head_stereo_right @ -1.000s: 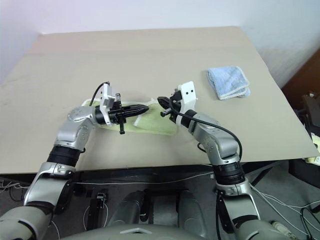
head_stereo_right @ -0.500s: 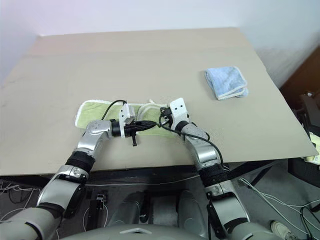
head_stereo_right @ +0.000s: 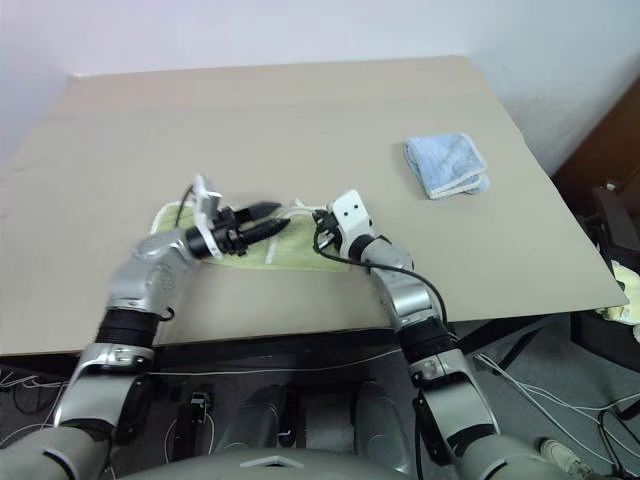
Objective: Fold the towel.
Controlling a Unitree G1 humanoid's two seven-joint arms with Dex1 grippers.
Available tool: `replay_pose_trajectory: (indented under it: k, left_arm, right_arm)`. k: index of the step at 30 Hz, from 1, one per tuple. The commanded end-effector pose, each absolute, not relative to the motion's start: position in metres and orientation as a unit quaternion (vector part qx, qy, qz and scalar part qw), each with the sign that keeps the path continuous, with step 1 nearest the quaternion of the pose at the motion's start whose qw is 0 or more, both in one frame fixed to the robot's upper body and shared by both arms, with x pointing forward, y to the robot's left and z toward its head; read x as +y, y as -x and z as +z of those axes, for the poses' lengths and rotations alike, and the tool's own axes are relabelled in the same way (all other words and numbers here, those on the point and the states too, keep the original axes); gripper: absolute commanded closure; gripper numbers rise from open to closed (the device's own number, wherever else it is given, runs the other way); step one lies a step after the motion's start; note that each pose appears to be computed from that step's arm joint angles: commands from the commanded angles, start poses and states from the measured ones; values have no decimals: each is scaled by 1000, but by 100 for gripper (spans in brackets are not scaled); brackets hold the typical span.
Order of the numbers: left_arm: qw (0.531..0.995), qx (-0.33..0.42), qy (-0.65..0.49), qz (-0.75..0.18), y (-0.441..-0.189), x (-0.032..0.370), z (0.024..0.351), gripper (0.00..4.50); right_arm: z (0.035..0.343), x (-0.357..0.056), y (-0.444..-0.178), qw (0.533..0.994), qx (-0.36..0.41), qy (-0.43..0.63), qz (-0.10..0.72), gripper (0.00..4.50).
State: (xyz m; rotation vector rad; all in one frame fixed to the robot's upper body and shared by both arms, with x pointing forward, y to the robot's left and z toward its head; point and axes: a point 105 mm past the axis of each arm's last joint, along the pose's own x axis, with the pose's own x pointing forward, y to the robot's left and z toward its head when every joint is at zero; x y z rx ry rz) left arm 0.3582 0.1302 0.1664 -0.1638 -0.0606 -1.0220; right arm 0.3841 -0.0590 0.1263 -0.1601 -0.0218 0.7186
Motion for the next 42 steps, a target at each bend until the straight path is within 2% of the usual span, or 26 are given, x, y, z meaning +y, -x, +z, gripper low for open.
replay_pose_trajectory:
  k: [1, 2, 5, 9, 14, 18, 21, 25, 30, 42]
  left_arm:
    - [895, -43, 113, -430, -354, 158, 192, 17]
    - [901, -34, 113, -418, -347, 166, 191, 0]
    - [917, -7, 132, -377, -326, 187, 186, 0]
    - [920, -39, 231, -315, -298, 212, 204, 0]
    - [959, 8, 245, -139, -286, 251, 172, 0]
    - [944, 29, 320, -71, -278, 262, 153, 0]
    - [932, 75, 356, -14, -278, 268, 126, 0]
    - [907, 88, 412, -11, -282, 264, 120, 0]
    - [888, 107, 447, -1, -298, 257, 115, 0]
    - [883, 109, 457, 10, -323, 270, 117, 0]
  right_arm:
    - [167, -50, -375, 913, -66, 79, 395, 263]
    - [171, -49, -373, 908, -70, 88, 404, 234]
    - [176, -47, -367, 892, -75, 119, 429, 128]
    - [177, -49, -368, 885, -71, 150, 436, 2]
    - [180, -52, -366, 871, -66, 155, 462, 2]
    - [177, -55, -369, 866, -52, 169, 467, 2]
    - [174, -54, -368, 860, -47, 179, 475, 2]
    - [173, -52, -368, 858, -45, 182, 478, 2]
    - [167, -52, -365, 859, -40, 189, 474, 2]
    - [168, -65, -367, 878, -39, 198, 435, 2]
